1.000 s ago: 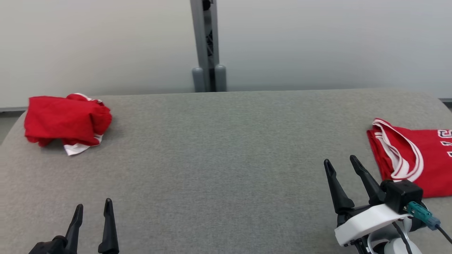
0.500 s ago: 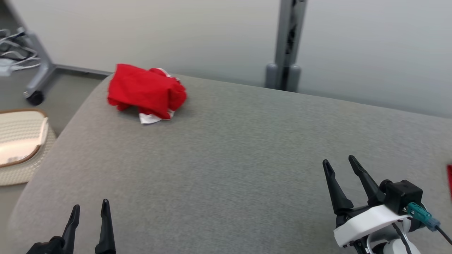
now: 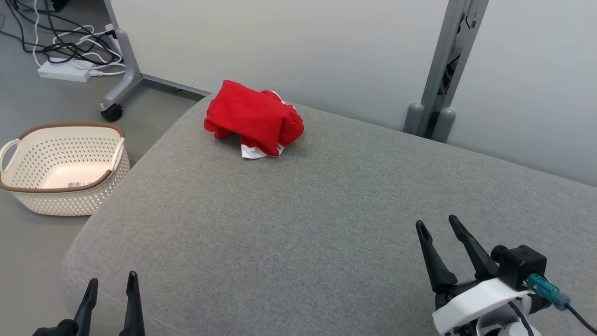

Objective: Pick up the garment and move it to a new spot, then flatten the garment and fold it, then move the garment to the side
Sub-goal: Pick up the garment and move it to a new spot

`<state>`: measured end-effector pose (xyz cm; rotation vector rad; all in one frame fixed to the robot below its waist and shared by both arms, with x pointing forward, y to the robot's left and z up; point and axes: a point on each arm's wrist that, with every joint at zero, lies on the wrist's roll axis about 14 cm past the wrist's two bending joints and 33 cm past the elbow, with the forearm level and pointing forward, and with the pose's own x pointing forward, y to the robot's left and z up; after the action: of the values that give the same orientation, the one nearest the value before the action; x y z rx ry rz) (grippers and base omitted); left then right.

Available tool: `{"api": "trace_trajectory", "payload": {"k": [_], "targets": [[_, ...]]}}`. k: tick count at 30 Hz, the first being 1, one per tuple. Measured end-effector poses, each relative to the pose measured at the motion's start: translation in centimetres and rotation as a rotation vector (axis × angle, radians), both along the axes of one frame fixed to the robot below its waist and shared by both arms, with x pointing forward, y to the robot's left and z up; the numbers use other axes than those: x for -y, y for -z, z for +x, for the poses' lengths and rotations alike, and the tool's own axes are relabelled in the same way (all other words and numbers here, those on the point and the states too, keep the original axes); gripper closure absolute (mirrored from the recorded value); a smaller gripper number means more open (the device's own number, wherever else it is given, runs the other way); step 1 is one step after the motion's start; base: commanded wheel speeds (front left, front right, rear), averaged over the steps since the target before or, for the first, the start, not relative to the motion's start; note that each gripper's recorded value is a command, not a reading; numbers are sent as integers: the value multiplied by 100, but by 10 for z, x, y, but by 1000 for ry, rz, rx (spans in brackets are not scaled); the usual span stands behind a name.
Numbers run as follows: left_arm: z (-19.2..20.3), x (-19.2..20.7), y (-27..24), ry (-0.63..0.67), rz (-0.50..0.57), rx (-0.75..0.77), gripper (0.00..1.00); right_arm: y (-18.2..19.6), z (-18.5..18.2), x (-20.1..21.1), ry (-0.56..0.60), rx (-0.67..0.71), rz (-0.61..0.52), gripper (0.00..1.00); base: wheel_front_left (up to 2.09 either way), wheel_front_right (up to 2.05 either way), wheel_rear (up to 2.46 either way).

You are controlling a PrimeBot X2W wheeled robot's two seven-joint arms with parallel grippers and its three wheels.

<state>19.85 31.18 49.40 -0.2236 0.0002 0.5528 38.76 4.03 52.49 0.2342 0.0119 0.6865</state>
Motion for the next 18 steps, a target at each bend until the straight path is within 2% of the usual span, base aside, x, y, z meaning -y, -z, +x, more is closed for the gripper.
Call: {"api": "trace_trajectory", "payload": {"k": [6,12,18], "targets": [[15,5,-7,58,18,-2,0,1,3,14,41,0,3,0,0,0,0],[47,-1,-36,127,89,32,0,-3,11,29,86,20,8,0,0,0,0],[111,-17,-90,252,176,79,0,-2,27,49,148,24,6,0,0,0,0]]}}
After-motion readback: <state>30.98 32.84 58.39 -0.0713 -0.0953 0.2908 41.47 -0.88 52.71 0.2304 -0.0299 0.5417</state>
